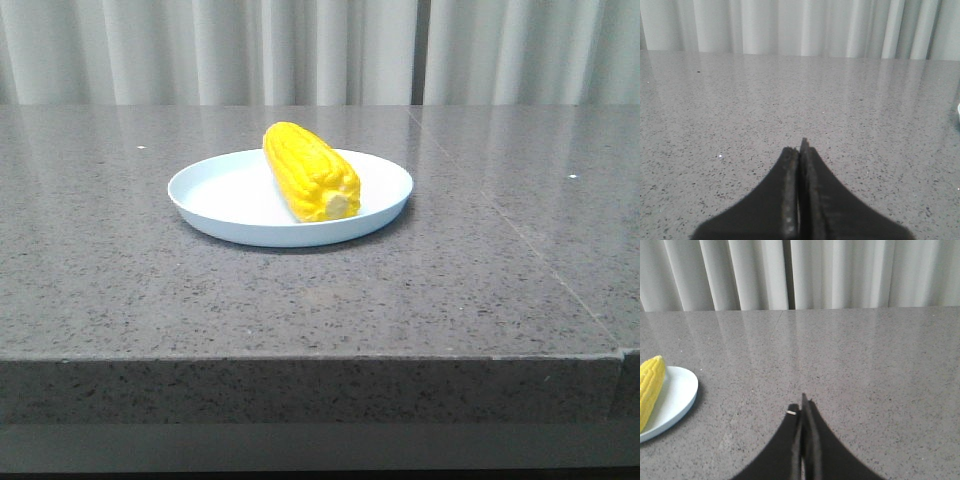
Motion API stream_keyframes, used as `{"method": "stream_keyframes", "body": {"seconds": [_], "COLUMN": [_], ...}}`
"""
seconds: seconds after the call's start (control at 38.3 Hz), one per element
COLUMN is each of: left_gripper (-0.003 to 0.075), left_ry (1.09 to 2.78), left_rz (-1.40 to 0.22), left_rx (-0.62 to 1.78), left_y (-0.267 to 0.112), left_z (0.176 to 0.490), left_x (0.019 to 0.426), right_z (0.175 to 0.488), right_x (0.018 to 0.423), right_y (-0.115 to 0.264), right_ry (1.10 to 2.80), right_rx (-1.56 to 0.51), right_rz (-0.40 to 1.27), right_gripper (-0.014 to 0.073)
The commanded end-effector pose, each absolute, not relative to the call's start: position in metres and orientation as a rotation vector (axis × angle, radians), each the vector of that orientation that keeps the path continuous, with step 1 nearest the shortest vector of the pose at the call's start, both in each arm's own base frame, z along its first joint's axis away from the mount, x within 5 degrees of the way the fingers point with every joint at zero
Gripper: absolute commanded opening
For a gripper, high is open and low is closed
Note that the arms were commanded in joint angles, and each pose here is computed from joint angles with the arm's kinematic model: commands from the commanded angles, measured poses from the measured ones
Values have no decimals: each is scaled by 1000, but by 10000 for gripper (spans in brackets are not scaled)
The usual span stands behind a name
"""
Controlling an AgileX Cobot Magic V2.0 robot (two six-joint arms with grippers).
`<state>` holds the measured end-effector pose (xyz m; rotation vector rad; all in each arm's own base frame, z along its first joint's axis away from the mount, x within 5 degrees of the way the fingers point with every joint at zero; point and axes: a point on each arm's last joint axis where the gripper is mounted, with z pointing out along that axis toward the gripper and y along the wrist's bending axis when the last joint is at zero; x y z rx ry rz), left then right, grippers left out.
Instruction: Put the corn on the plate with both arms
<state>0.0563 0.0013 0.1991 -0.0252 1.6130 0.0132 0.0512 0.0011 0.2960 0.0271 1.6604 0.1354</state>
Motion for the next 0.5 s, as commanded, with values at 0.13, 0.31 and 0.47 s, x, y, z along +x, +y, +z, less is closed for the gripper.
{"method": "stream_keyframes", "body": {"seconds": [0.13,0.31,0.47], "left_gripper": [-20,-20,-20], "left_ry": [1539,1539,1539], "left_rz": [11,11,11], "left_rx": [-28,-28,-28], "left_y": [1,1,1], "left_z": [200,200,200], "left_x": [56,56,56], "right_z": [272,236,209], "right_x": [61,57,54], "right_y": [4,1,1], "right_ry": [1543,1550,1566], "right_rx": [13,81,97], "right_rz": [106,102,116], "right_gripper": [-60,-60,-60]}}
